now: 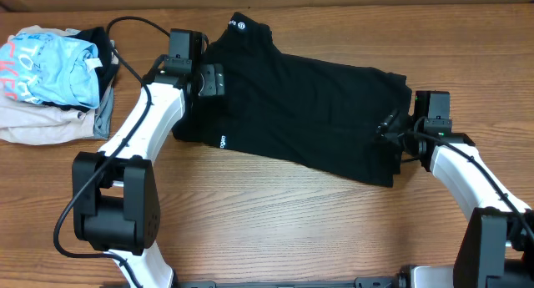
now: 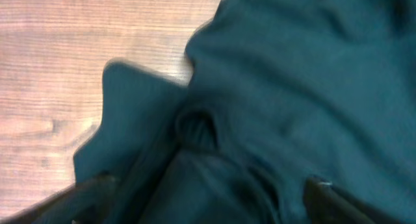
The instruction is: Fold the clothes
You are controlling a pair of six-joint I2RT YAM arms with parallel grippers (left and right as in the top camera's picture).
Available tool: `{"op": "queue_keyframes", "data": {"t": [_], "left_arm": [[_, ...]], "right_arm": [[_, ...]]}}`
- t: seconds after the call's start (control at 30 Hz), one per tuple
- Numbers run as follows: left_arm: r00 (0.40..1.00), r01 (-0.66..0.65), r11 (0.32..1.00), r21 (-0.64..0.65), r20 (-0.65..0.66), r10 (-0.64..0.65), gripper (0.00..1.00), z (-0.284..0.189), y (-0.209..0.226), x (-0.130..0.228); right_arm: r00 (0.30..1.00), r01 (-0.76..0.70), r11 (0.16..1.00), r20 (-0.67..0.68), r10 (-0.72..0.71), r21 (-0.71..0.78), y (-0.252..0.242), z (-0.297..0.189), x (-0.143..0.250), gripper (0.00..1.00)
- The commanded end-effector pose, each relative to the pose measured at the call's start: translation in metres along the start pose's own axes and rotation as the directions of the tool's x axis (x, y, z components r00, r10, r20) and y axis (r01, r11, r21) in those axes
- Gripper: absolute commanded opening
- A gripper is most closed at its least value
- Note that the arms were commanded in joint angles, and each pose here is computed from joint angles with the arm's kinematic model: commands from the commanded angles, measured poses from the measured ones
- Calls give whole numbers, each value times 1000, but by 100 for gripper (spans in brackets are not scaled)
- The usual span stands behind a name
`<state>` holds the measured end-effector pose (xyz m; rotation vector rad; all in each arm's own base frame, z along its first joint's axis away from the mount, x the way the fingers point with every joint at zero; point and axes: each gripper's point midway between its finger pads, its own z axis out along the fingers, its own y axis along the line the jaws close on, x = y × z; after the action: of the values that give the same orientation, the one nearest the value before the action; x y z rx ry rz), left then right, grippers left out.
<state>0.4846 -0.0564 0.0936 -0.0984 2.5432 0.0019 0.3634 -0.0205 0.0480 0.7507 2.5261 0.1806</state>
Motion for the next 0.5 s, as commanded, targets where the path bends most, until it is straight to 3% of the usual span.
{"op": "queue_keyframes", "data": {"t": [0.0,0.2,0.3,0.47], "left_arm": [[1000,-9,999,-37,3,9,100,-16,15,-17],[986,-18,1000,-16,-164,16,100,-57,20,-5],[974,-70,996,57,-210,81,100,-51,10,10],[957,-79,994,69,-276,95,100,-27,10,41]], "right_arm": [[998,63,993,17,-62,-100,26,-22,-18,87],[994,70,977,-67,-86,-202,52,-57,-8,86],[982,119,973,-118,-144,-197,55,-51,13,86],[956,181,969,-200,-213,-168,54,-31,50,86]]}}
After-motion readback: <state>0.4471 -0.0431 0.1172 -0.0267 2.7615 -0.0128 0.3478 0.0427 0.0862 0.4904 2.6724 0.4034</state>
